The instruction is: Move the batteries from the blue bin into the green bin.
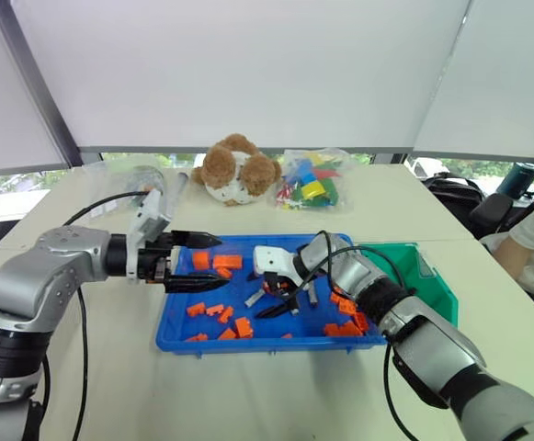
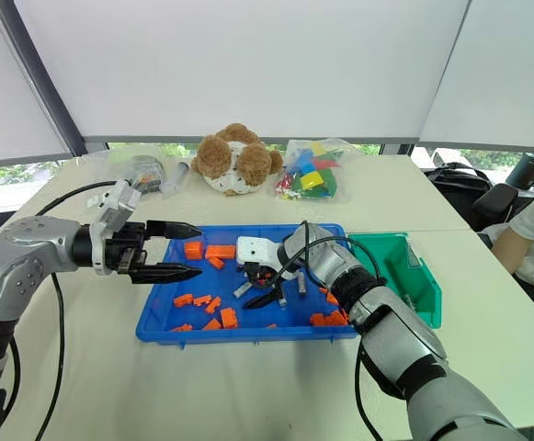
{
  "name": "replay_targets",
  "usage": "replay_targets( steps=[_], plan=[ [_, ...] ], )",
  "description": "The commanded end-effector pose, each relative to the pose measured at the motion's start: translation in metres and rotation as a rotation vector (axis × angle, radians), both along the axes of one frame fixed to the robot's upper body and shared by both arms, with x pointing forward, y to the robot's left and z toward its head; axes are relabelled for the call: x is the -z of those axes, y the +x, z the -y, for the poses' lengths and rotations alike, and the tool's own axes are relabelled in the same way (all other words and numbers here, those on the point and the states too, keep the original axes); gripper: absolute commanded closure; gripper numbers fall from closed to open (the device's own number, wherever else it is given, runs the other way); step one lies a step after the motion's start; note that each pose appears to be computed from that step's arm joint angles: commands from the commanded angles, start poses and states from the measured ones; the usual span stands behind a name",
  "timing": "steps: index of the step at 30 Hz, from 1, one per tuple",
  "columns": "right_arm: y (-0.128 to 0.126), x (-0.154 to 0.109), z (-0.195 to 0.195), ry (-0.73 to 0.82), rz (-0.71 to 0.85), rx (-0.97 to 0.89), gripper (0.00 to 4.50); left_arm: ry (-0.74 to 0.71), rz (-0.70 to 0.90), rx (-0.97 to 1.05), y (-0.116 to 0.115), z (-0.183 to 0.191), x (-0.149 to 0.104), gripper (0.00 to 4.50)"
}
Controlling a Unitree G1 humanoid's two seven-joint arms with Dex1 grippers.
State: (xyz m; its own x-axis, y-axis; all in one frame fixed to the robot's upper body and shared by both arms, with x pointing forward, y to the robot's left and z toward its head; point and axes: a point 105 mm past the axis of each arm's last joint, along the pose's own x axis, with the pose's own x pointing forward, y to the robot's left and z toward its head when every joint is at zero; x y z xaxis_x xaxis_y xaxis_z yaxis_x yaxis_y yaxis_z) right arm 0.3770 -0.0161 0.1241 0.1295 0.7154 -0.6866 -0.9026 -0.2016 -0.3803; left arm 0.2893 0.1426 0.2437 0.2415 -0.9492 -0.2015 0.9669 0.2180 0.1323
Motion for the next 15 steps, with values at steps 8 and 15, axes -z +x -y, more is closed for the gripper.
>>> replay_targets(
  steps=[8, 15],
  plan=[
    [0.008, 0.003, -0.001, -0.024, -0.03, 0.027, 3.03, 0.003, 0.063, -0.018, -0.005, -0.004, -0.014, 0.0],
    [0.008, -0.013, 0.002, 0.008, 0.025, 0.012, 4.48, 0.004, 0.065, -0.016, -0.005, -0.003, -0.014, 0.0]
  ],
)
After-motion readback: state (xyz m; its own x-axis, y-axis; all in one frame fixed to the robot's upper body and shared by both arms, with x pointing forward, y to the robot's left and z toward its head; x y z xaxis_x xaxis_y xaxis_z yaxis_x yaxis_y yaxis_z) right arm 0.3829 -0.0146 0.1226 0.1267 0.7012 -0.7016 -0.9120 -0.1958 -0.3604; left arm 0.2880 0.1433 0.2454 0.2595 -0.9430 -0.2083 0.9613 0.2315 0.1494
